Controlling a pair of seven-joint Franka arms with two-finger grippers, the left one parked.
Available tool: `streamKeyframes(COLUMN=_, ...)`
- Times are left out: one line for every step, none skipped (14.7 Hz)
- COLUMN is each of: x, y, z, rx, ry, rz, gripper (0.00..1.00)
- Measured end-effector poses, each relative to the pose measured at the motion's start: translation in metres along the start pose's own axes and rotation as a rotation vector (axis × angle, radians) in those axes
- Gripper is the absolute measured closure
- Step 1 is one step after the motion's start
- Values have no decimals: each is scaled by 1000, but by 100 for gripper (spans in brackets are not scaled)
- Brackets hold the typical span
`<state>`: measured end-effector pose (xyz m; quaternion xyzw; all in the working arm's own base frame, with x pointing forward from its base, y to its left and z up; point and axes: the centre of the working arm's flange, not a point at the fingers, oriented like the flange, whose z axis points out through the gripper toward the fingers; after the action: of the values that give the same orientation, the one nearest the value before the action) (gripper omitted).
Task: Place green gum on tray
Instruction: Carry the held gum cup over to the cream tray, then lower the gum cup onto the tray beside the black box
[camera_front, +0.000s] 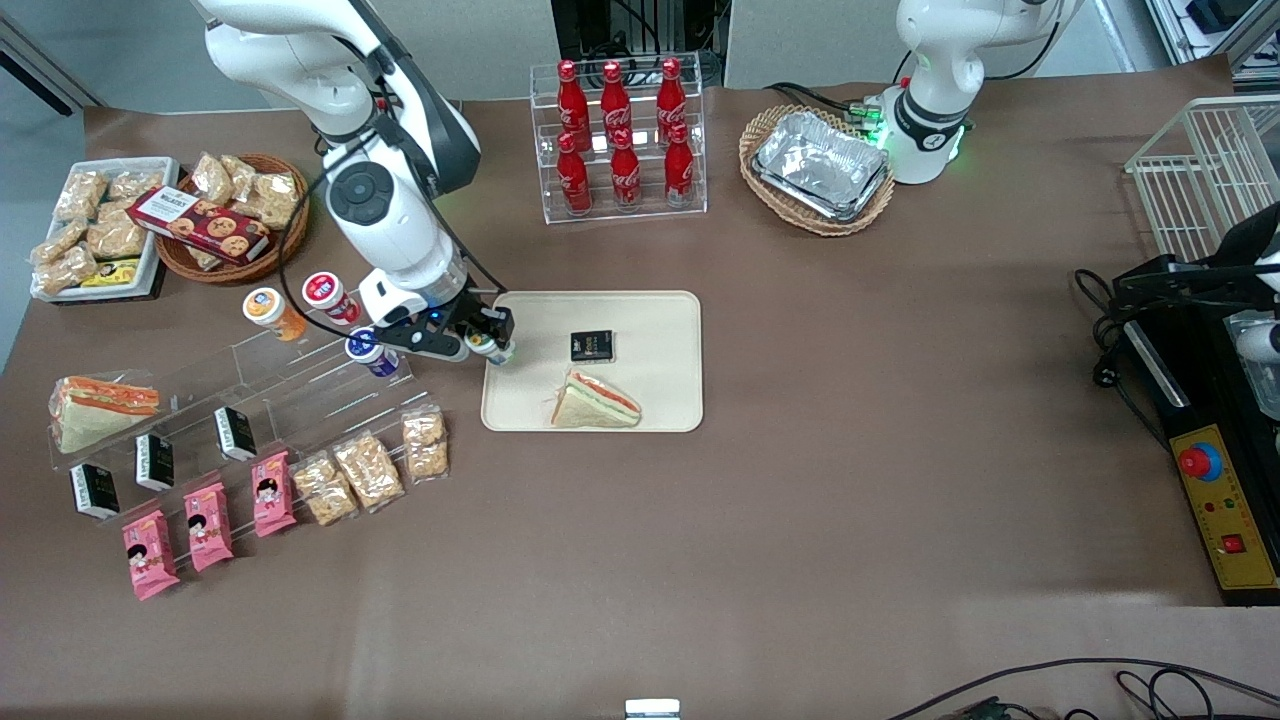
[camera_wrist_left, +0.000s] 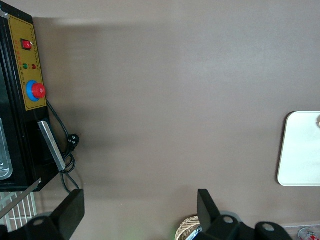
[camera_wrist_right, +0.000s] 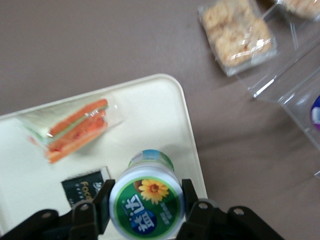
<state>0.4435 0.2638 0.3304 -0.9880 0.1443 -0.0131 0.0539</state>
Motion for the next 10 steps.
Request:
streamKeyframes(x=-9, y=3, z=14, rx=-1, ry=-1, rz=0, gripper=41)
streamKeyframes(x=-17, y=6, z=26, rx=-1, ry=-3, rz=-1, gripper=41)
streamKeyframes(x=-24, y=9, z=37, rx=-1, ry=-5, rz=0, gripper=41)
streamKeyframes(x=-28, y=12, z=46, rx=-2, ry=-7, rz=0, gripper=41)
streamKeyframes(x=-31, y=15, z=53, rx=-4, ry=-10, rz=1, gripper=41)
streamKeyframes(x=-33, y=17, z=59, rx=-5, ry=-13, rz=2, gripper=41)
streamKeyframes(x=-35, y=19, z=63, rx=-7, ry=-16, rz=2, gripper=41)
streamKeyframes(x=-37, y=20, z=66, rx=-8, ry=-18, rz=0, gripper=41)
streamKeyframes(x=-38, y=20, z=67, rx=-10, ry=-21, rz=-3, gripper=41)
streamKeyframes(x=-40, y=20, z=69, rx=-12, ry=-23, rz=-4, gripper=41)
